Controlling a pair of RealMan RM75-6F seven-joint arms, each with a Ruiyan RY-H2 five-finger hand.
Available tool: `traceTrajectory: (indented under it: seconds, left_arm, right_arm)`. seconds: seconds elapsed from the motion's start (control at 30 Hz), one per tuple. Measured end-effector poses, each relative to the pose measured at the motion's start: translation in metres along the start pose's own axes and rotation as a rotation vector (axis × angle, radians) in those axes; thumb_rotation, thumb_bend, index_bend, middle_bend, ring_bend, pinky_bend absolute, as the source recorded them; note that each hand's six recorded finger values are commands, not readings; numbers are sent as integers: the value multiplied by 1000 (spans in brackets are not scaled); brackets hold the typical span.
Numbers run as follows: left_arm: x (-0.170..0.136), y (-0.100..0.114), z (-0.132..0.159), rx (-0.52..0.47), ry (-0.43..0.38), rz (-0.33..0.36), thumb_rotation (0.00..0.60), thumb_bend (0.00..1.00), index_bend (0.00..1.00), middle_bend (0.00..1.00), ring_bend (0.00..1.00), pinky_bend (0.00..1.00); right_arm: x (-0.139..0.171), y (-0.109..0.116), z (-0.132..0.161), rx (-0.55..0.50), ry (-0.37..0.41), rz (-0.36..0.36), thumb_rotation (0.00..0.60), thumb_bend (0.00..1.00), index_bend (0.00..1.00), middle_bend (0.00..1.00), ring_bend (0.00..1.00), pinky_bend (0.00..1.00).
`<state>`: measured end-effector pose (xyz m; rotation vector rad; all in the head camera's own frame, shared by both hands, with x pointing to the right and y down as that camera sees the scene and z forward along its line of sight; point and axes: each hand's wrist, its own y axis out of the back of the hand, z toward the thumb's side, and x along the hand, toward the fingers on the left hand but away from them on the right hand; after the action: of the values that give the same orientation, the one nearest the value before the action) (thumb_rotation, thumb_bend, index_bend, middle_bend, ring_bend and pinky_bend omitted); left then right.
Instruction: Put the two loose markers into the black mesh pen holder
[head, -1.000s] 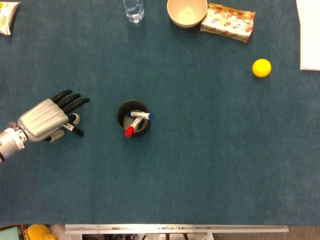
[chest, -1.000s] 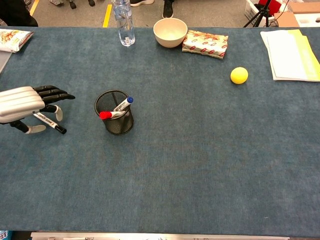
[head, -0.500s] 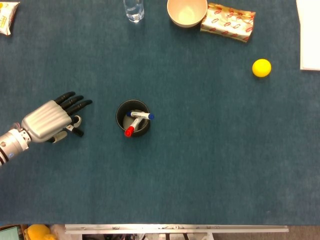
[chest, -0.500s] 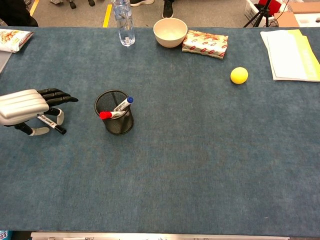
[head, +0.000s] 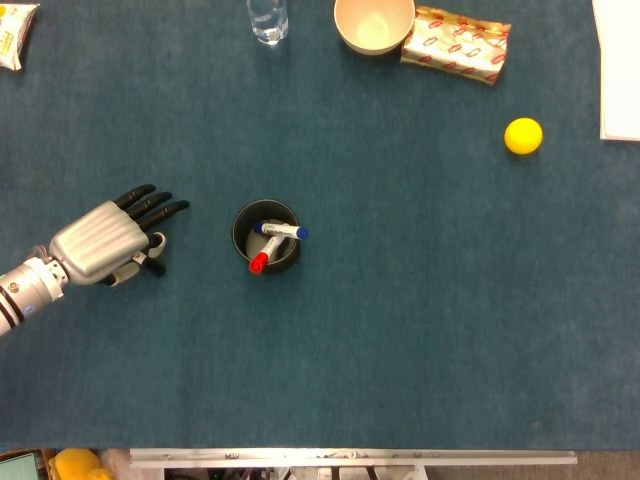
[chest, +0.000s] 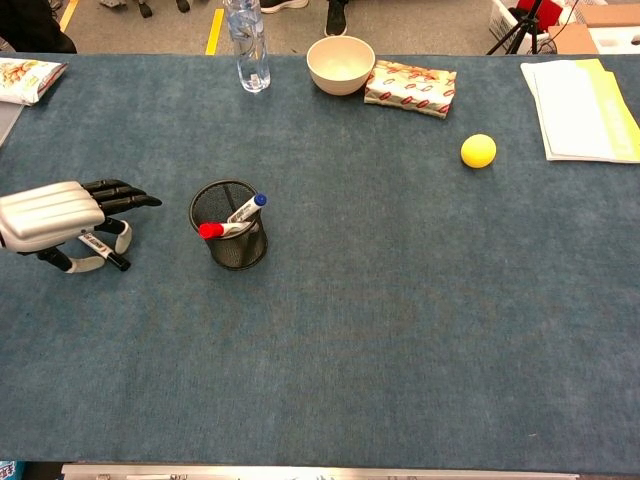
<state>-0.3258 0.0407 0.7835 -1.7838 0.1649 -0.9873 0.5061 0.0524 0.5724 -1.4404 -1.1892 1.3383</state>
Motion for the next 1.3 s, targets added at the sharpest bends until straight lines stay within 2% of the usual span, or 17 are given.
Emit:
traceTrajectory:
  seconds: [0.63,1.03,1.3]
  left_arm:
    - [3,4,2,-60,3,26,600,322,569,51,0,74]
    - [-6,37,-10,-181,29,101,600,322,586,63,0,74]
    - [-14,73,-10,-355,34,156,600,323,589,68,0,74]
  right_arm:
    - [0,0,-1,0,-5,1,600,26,138,274,136,300]
    - [-1,-3,-1,-3,-2,5,600,26,138,274,136,300]
    - [-2,-5,1,-5,5,6,600,26,138,274,136,300]
